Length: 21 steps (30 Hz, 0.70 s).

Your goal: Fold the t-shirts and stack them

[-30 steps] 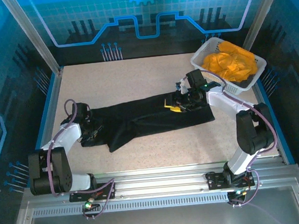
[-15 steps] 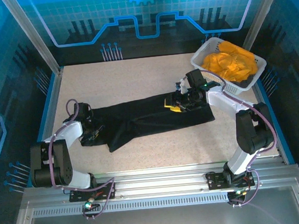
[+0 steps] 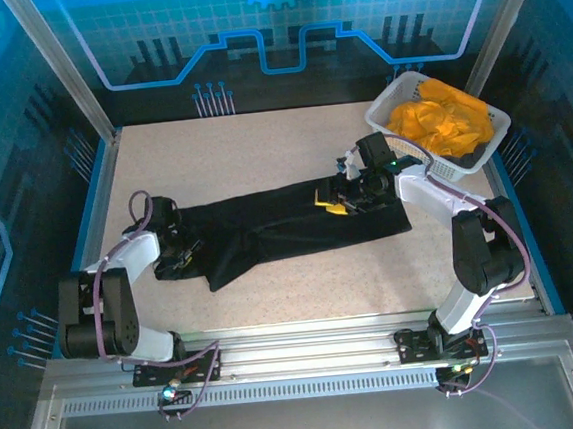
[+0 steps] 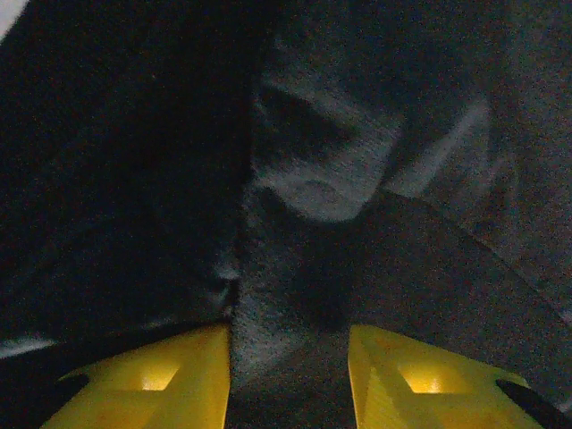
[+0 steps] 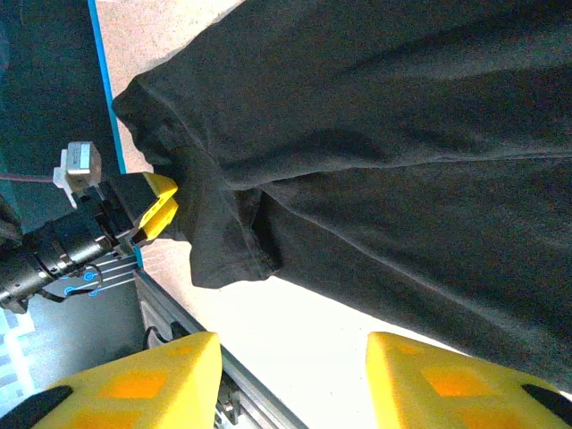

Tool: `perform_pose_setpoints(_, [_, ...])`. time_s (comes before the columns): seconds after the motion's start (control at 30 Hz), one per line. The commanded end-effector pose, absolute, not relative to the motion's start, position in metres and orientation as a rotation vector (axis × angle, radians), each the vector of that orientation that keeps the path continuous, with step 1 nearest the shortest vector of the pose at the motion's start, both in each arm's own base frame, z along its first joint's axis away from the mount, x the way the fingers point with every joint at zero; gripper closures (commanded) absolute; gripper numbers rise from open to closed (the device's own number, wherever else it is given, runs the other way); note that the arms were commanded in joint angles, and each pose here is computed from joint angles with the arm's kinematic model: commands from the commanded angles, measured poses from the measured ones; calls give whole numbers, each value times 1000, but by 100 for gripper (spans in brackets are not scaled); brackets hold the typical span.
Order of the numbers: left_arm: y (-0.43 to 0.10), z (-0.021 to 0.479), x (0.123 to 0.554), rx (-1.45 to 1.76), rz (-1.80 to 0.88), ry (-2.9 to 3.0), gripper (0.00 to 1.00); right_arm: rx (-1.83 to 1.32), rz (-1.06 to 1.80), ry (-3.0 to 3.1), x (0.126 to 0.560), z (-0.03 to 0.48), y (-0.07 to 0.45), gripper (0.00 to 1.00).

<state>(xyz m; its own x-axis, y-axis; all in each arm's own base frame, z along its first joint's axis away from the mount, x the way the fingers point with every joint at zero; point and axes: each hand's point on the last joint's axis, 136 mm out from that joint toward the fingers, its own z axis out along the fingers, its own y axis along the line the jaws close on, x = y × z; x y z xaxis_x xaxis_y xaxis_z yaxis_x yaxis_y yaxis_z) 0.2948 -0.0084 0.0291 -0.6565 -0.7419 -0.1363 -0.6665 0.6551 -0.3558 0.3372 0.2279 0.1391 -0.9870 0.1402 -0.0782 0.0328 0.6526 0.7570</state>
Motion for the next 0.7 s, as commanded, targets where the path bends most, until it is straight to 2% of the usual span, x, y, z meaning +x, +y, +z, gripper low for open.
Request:
perform_pose_setpoints(0.0, [-15, 29, 290, -1161, -436, 2621, 60, 126, 1274, 2751, 335, 136, 232, 52])
perform_pose_setpoints(0.37, [7, 21, 297, -1090, -278, 2670, 60, 116, 1269, 2752, 334, 139, 231, 52])
perform_pose_setpoints(0.67, [15, 34, 323, -1011, -328, 2597, 63, 119, 1267, 2758, 331, 138, 230, 52])
